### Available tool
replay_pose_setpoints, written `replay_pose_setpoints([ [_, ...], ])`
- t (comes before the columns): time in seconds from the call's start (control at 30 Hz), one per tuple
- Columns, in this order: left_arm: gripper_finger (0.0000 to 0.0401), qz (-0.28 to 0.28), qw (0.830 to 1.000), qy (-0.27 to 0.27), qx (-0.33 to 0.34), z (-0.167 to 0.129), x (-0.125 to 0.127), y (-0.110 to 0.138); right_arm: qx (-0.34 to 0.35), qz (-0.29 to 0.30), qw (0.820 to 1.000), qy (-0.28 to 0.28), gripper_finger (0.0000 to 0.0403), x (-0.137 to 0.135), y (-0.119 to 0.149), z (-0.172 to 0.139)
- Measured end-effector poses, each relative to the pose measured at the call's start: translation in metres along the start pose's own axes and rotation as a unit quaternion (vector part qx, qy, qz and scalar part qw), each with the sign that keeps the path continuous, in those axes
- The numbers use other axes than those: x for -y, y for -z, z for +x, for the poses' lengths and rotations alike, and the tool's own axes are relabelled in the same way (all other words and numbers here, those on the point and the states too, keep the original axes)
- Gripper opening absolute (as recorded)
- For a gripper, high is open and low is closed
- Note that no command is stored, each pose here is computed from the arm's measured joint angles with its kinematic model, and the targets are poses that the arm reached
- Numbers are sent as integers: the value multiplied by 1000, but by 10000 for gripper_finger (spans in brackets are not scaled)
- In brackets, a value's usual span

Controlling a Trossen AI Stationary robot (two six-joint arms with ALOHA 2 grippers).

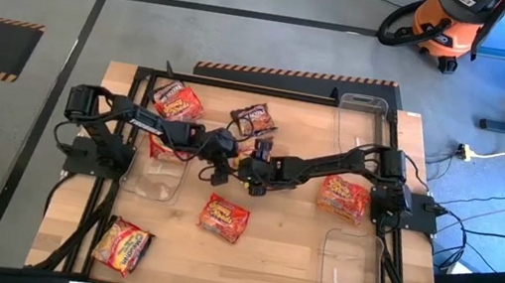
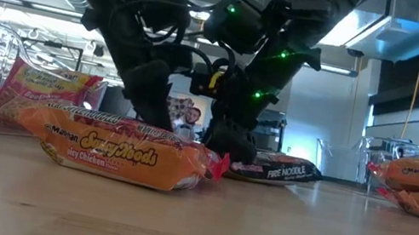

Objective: Sort Maruchan noodles
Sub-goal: Put the red noodle pack into the middle transparent bin

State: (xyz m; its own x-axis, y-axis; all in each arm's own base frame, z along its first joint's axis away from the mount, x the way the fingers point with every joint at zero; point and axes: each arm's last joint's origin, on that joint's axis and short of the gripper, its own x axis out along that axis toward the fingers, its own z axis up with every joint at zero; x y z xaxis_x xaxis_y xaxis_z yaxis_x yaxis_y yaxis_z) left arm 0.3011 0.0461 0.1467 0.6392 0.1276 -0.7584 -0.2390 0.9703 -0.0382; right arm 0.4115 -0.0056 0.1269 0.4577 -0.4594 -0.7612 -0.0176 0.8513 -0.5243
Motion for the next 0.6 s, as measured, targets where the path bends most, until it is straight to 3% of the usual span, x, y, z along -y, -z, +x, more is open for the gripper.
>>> replay_pose_setpoints([
  [0.27, 229, 4, 1000, 25, -1, -2, 8, 0, 1, 1, 1000, 5, 9, 0, -1, -1],
  [0.6, 229, 0, 996, 84, 40, -37, 17, -13, 13, 20, 999, -44, 0, 14, -3, -29],
])
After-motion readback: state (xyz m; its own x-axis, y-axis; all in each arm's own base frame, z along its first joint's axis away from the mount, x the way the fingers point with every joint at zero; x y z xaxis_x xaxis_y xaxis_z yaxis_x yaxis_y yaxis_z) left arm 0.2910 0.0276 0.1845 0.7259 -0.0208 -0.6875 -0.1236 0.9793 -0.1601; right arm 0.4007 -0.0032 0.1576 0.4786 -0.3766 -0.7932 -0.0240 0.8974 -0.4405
